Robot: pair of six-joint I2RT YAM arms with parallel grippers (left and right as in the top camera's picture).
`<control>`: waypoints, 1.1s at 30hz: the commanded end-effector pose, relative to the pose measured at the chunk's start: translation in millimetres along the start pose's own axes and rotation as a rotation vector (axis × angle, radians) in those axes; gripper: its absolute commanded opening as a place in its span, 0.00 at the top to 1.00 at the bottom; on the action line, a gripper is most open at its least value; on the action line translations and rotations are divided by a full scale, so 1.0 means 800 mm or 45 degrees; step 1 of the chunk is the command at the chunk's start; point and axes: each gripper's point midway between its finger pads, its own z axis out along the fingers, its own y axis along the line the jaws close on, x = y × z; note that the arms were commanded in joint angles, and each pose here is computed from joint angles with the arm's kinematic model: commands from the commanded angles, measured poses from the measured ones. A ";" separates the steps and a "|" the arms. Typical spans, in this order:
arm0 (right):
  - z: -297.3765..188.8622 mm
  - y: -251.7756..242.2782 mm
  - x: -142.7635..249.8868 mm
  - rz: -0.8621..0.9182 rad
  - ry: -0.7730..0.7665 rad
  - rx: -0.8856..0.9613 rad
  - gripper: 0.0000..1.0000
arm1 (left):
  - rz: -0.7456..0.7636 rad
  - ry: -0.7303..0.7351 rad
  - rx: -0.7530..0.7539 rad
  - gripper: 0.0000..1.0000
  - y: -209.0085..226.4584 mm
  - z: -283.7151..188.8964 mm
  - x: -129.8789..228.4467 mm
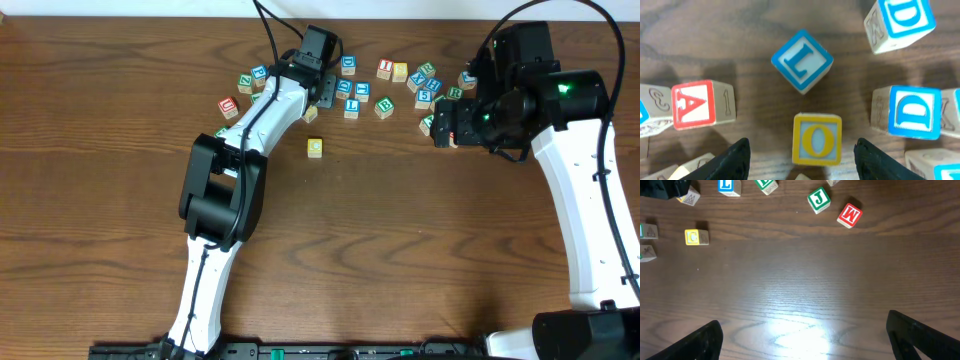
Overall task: Spell out CORL
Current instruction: 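Lower the left gripper and grasp the yellow O block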
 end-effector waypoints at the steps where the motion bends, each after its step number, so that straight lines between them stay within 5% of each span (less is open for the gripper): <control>1: 0.000 -0.003 0.001 -0.010 -0.001 0.015 0.01 | 0.010 0.025 -0.021 0.34 0.003 0.018 0.012; 13: 0.000 -0.003 0.000 -0.010 -0.004 0.015 0.01 | 0.013 0.054 -0.011 0.35 0.000 0.039 0.027; 33: 0.000 -0.002 -0.003 -0.011 -0.017 0.013 0.01 | 0.004 -0.018 0.000 0.62 0.000 0.010 -0.001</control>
